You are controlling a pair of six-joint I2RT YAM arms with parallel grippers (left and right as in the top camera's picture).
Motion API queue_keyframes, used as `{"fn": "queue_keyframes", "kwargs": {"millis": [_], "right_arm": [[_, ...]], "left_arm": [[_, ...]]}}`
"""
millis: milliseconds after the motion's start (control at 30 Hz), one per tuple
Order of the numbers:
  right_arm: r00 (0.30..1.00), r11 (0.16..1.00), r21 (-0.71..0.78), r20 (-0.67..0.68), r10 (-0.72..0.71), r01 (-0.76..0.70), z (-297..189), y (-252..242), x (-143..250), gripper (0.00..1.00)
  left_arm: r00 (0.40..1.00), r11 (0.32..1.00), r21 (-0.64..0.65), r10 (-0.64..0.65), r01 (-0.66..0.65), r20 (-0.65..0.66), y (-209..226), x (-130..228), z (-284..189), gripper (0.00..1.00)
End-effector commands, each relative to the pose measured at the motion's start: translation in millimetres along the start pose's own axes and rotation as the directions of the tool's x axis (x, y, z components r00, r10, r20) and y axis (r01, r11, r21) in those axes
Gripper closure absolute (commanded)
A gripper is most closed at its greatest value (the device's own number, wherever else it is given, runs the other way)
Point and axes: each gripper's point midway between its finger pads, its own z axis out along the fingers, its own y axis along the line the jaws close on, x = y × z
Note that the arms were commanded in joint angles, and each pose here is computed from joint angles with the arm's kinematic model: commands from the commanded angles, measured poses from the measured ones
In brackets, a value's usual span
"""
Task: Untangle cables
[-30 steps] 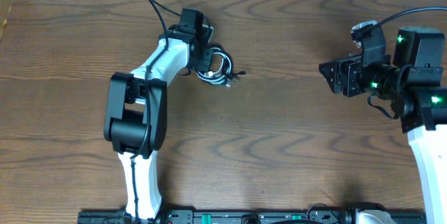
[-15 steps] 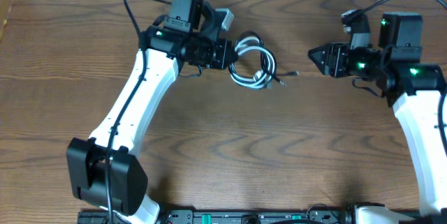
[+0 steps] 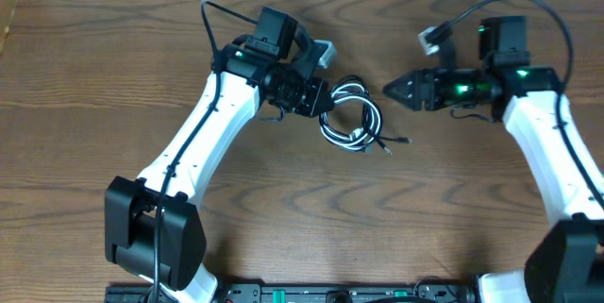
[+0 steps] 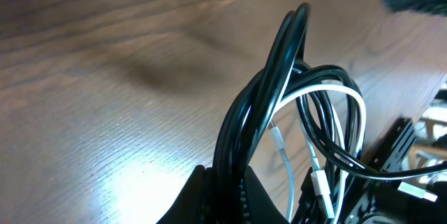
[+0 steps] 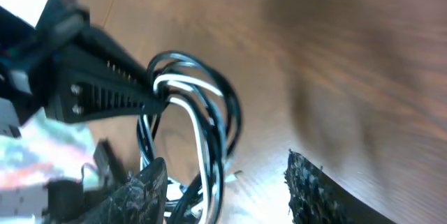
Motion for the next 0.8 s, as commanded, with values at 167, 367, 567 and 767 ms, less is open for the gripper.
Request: {"fn": "queue_keyframes", "kwargs": {"millis": [167, 367, 567, 767], "right_arm": [[0.988, 0.993, -0.112, -0.139, -0.063, 0.047, 49, 1, 30, 0.56], [0.981, 0.996, -0.09, -0.189, -0.031, 0.014, 65, -14, 41, 0.81], [0.977, 0.992, 0.109, -0.2, 0.077, -0.056, 65, -46, 44, 0.99], [0.955, 0.894, 0.406, -0.134, 0.264, -0.19, 53, -91, 47, 0.99]], "left_arm": [[0.998, 0.997, -0.048, 0.057, -0.057, -0.001, 12, -1, 0, 0.92], [0.998, 0.997, -0.056, 0.057, -0.057, -0.001, 14, -1, 0, 0.93], [0.998, 0.997, -0.056, 0.057, -0.057, -0.001, 14, -1, 0, 0.93], [0.999, 0.996, -0.075, 0.047, -0.047, -0.001, 17, -1, 0, 0.92]]}}
